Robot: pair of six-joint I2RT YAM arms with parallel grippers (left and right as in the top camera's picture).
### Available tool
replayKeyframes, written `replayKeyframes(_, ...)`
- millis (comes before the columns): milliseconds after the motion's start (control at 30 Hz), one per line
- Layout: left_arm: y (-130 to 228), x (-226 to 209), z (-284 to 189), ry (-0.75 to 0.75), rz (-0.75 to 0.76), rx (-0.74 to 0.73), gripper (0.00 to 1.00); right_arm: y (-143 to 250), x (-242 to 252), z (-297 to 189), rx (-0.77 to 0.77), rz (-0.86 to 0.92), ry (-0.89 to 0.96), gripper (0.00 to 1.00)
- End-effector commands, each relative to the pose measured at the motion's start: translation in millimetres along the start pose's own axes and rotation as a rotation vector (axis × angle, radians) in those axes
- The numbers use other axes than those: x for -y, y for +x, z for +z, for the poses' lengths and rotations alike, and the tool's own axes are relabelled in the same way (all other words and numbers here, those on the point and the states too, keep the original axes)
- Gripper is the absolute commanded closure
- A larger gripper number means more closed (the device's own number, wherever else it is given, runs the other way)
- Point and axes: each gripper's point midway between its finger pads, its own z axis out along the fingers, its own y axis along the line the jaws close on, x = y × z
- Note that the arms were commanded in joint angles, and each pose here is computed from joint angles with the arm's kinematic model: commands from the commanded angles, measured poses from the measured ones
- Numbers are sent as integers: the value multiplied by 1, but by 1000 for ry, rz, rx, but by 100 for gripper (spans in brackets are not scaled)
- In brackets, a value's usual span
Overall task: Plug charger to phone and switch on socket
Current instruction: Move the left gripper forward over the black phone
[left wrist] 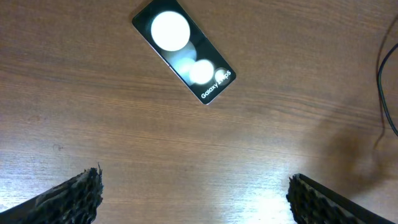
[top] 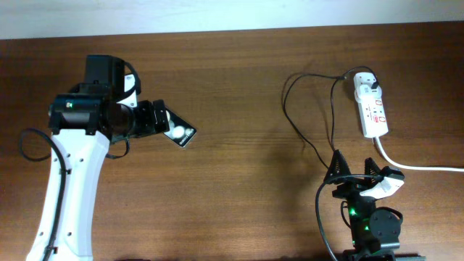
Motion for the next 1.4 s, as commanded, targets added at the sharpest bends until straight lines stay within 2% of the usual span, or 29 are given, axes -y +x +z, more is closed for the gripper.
replayKeyframes(0, -4, 0, -3, -10, -8, 11, 1, 4, 0, 0, -11, -12, -5, 1)
replayKeyframes(133, -13, 5, -3, 11, -5, 45, 1, 4, 0, 0, -11, -12, -5, 1)
replayKeyframes(267, -19, 5, 9, 9, -99, 35, 1, 4, 0, 0, -11, -12, -5, 1)
replayKeyframes(367, -21, 3, 35, -9, -113, -21, 1, 4, 0, 0, -11, -12, -5, 1)
replayKeyframes(467, -15, -2, 71, -47, -207, -118, 1, 4, 0, 0, -10, -12, -4, 1)
replayKeyframes(533, -13, -4, 81, -56, -209, -144, 1, 4, 0, 0, -11, -12, -5, 1)
replayKeyframes(567, -13, -5, 85, -67, -261, -149, 1, 4, 0, 0, -11, -12, -5, 1)
replayKeyframes(667, -26, 8, 91, -47, -356, -91, 1, 4, 0, 0, -11, -12, -5, 1)
replayKeyframes(767, -29, 14, 91, -152, -409, -12, 1, 4, 0, 0, -11, -12, -5, 1)
replayKeyframes(833, -31, 22, 92, -156, -447, 16, 1, 4, 0, 0, -11, -12, -5, 1)
replayKeyframes(933, -26, 20, 92, -166, -531, 5, 1, 4, 0, 0, -11, -12, -5, 1)
replayKeyframes(1133, -32, 35, 98, -86, -561, -9, 1, 4, 0, 0, -10, -12, -4, 1)
replayKeyframes(1267, -34, 20, 151, -137, -596, -86, 1, 4, 0, 0, -10, -12, -4, 1)
replayKeyframes(1367, -31, 3, 170, -175, -628, -119, 1, 4, 0, 0, -11, -12, -5, 1)
